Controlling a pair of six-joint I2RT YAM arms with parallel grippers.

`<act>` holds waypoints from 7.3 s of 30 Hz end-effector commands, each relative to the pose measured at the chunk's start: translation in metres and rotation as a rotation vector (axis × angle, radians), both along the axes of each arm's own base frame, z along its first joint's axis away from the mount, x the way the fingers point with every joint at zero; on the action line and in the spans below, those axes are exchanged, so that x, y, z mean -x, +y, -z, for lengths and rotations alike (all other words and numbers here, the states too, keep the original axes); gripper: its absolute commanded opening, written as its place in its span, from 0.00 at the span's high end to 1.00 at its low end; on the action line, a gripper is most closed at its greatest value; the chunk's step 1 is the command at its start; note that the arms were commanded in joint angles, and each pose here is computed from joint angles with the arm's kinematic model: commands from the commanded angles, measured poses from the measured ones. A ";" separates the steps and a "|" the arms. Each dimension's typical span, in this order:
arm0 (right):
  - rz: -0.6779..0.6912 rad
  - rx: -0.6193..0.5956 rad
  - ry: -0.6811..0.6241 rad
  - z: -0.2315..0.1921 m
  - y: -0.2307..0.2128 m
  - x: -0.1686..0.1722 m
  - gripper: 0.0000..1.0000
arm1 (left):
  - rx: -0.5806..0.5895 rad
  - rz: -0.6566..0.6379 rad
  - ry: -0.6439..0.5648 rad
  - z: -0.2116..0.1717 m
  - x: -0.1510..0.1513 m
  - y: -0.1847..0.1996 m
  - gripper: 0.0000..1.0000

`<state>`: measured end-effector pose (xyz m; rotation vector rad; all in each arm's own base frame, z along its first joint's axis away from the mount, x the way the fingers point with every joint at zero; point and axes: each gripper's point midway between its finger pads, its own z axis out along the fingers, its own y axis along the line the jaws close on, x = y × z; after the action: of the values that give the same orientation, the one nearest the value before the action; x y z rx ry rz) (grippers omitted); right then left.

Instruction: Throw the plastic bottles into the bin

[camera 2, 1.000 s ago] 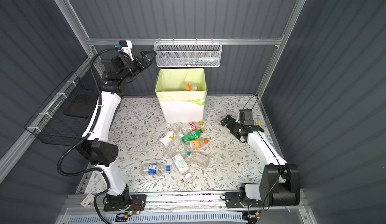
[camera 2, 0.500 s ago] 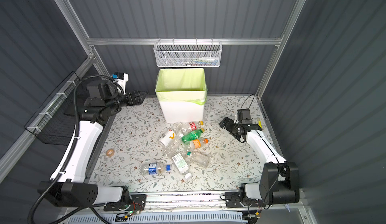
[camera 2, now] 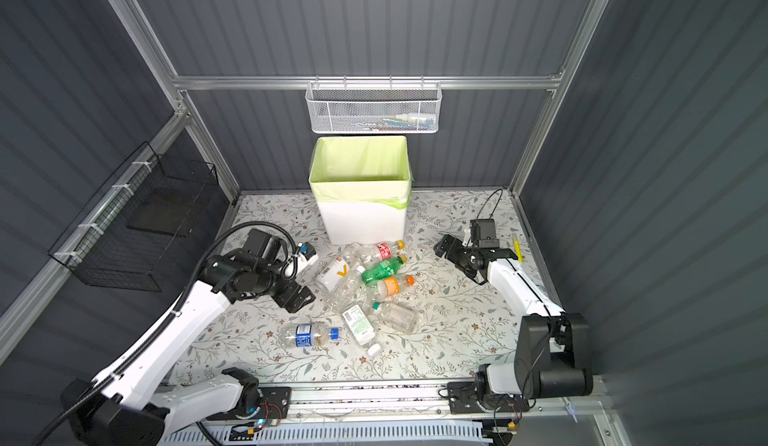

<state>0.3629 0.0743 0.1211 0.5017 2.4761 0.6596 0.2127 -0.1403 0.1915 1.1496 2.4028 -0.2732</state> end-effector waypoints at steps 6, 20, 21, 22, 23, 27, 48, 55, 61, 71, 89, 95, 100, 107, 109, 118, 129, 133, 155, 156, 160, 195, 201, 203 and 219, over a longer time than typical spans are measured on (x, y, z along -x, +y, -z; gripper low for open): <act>-0.037 -0.036 0.016 0.016 0.009 0.003 0.02 | -0.152 0.271 0.156 0.040 0.054 0.017 0.02; -0.045 0.002 0.019 0.015 0.005 0.002 0.01 | -0.330 0.375 0.143 0.109 0.056 0.003 0.06; -0.044 0.003 0.021 0.015 0.004 0.002 0.01 | -0.341 0.378 0.147 0.114 0.056 0.003 0.07; -0.044 0.002 0.020 0.015 0.004 0.002 0.01 | -0.351 0.384 0.150 0.118 0.056 0.002 0.07; -0.044 0.004 0.018 0.014 0.004 0.003 0.01 | -0.359 0.388 0.154 0.121 0.056 0.002 0.08; -0.013 0.042 0.011 0.014 -0.005 0.001 0.01 | -0.398 0.394 0.139 0.131 0.053 0.005 0.09; -0.025 0.164 -0.021 0.010 -0.023 -0.001 0.01 | -0.379 0.267 0.132 0.146 0.042 0.002 0.40; -0.066 -0.037 -0.107 -0.018 0.000 -0.022 0.01 | -0.298 0.200 -0.001 0.109 0.030 -0.003 0.49; -0.040 -0.169 -0.122 -0.018 0.004 -0.025 0.01 | -0.199 0.054 -0.175 0.052 0.012 -0.001 0.49; -0.014 -0.055 -0.146 -0.050 -0.006 -0.020 0.01 | 0.171 -0.448 -0.266 -0.002 -0.047 0.024 0.43; 0.023 -0.078 -0.049 -0.028 -0.005 0.000 0.01 | 0.525 -1.044 0.047 0.067 -0.059 0.054 0.43; 0.015 -0.103 -0.031 -0.018 0.002 0.000 0.01 | 0.611 -1.040 -0.161 -0.021 -0.095 0.061 0.45; 0.000 -0.104 -0.045 -0.024 0.007 -0.005 0.01 | 0.917 -0.661 -0.432 -0.278 -0.179 -0.003 0.40; 0.002 -0.100 -0.059 -0.029 0.011 0.000 0.01 | 1.039 -0.499 -0.556 -0.385 -0.250 -0.050 0.01; 0.007 -0.092 -0.054 -0.026 0.010 0.004 0.01 | 1.061 -0.529 -0.577 -0.378 -0.259 -0.039 0.01; -0.037 -0.022 -0.024 -0.020 0.010 0.004 0.01 | 0.904 -0.606 -0.791 -0.367 -0.227 0.004 0.01; -0.499 0.202 0.050 -0.018 0.071 0.062 0.02 | 0.499 -0.834 -0.659 -0.168 -0.188 0.061 0.01; -0.640 0.257 0.112 -0.003 0.092 0.094 0.02 | 0.440 -0.873 -0.557 -0.110 -0.175 0.067 0.01; -1.064 0.724 0.223 0.073 0.145 0.137 0.05 | 0.424 -0.879 -0.368 -0.030 -0.171 0.057 0.00; -1.073 0.724 0.216 0.074 0.148 0.138 0.07 | 0.423 -0.878 -0.368 -0.029 -0.171 0.057 0.00; -1.113 0.716 0.195 0.076 0.154 0.146 0.15 | 0.424 -0.877 -0.358 -0.025 -0.171 0.056 0.01; -0.601 0.308 -0.107 -0.048 0.095 0.130 0.46 | 0.423 -0.833 -0.239 0.011 -0.162 0.042 0.01; -0.283 0.205 -0.116 -0.050 0.039 0.106 0.41 | 0.388 -0.827 -0.206 0.022 -0.157 0.043 0.01; -0.188 0.162 -0.089 -0.042 0.021 0.101 0.43 | 0.389 -0.817 -0.185 0.026 -0.154 0.040 0.01; 0.059 0.026 0.103 0.032 -0.030 0.091 0.44 | 0.416 -0.797 -0.040 0.061 -0.134 0.027 0.02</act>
<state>0.2511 0.0404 0.0664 0.6793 2.6192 0.5563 0.3525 -0.1090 0.1413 -0.0037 2.3569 -0.3902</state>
